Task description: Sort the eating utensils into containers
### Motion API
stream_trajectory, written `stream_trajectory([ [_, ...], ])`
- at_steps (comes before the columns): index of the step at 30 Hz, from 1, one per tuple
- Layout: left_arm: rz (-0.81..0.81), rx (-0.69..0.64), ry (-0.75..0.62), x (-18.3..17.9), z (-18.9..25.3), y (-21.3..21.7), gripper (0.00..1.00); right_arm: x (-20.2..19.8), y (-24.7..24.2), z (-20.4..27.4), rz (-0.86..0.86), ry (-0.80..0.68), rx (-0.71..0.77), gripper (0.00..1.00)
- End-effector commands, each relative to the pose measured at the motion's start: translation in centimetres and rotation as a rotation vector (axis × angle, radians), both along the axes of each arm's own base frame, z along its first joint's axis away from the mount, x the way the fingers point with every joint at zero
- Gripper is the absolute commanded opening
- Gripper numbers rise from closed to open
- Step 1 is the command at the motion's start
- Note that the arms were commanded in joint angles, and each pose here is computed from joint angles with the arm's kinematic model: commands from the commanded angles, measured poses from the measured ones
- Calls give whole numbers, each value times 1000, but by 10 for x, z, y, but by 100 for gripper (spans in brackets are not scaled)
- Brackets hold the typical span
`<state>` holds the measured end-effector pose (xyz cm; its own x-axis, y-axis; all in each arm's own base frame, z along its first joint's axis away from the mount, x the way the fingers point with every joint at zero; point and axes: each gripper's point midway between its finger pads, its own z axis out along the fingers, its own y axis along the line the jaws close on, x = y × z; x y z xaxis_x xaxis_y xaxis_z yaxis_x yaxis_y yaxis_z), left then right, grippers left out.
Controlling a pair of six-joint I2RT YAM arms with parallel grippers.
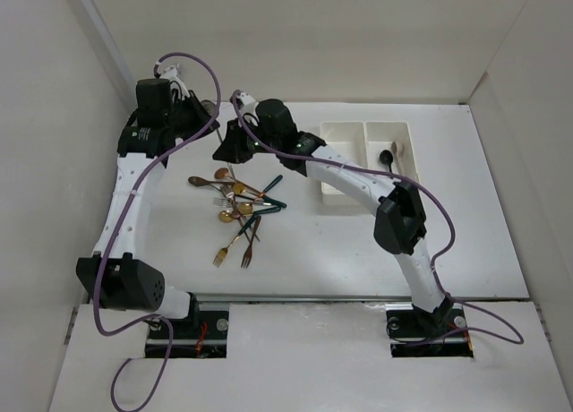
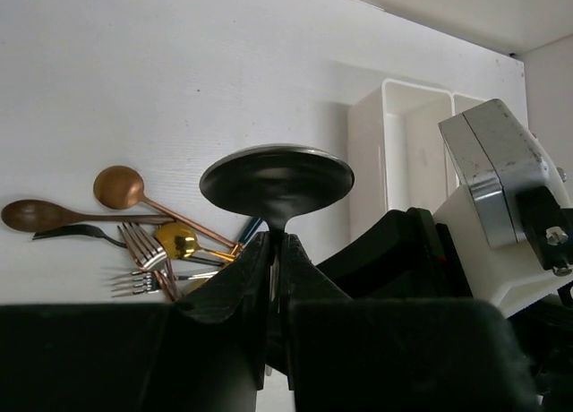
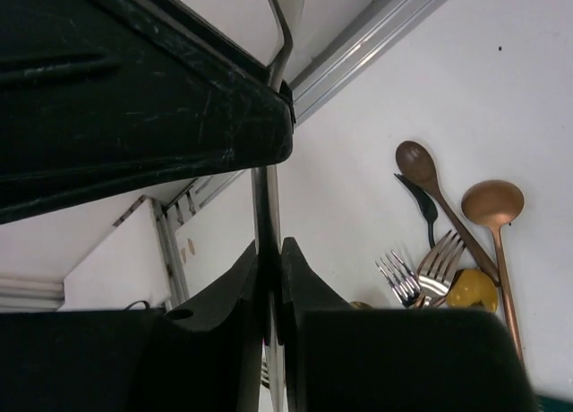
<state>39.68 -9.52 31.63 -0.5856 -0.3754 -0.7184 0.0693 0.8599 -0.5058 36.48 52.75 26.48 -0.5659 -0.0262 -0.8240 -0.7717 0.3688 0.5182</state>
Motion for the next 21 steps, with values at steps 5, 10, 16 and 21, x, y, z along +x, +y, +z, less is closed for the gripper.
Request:
stream_trajectory([
  [5, -66, -28, -73, -12, 20, -13, 57, 10, -16, 65, -73, -93, 138, 0],
  [10, -19, 95, -119, -4, 20, 6, 100, 76, -125, 77, -370, -108, 104, 0],
  [16, 145, 395, -134, 8, 5, 62, 100, 109, -322, 29, -802, -148, -288, 0],
  [21, 324, 532, -98, 13, -14, 107, 100, 99, -437, -40, -954, -88, -679, 0],
])
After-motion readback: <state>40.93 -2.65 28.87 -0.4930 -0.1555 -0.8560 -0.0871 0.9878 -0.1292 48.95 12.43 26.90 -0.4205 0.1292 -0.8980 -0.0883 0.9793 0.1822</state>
